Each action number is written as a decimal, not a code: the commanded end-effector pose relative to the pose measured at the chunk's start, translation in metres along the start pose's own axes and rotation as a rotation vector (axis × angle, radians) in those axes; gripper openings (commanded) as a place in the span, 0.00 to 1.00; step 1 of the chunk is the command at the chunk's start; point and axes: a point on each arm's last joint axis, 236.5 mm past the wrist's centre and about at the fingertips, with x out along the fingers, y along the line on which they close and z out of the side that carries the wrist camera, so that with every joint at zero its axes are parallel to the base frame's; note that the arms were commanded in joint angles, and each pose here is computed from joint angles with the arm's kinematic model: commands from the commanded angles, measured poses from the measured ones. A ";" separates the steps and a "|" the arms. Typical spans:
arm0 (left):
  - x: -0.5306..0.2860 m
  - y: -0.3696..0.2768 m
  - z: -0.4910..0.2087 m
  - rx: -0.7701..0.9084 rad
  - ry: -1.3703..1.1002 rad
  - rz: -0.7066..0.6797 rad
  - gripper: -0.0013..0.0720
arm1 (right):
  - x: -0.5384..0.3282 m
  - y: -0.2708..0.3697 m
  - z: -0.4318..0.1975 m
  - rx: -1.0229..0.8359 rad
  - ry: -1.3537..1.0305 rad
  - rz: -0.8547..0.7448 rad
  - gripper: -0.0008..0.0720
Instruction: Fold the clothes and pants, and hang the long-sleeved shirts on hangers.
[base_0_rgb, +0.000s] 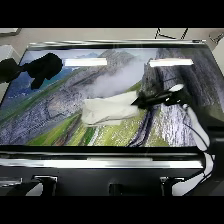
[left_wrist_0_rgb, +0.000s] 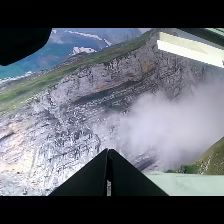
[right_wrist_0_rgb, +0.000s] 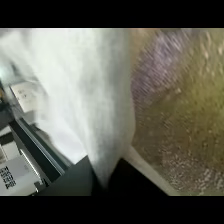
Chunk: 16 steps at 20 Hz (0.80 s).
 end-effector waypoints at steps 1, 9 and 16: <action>0.000 -0.001 0.000 0.001 0.000 -0.002 0.05 | -0.109 0.025 0.040 -0.035 -0.171 -0.050 0.08; 0.000 -0.002 0.007 0.004 -0.031 -0.006 0.05 | -0.371 0.006 0.031 0.127 -0.683 -0.308 0.08; 0.000 -0.002 0.008 0.005 -0.036 -0.006 0.05 | -0.490 -0.037 -0.013 0.334 -0.954 -0.348 0.08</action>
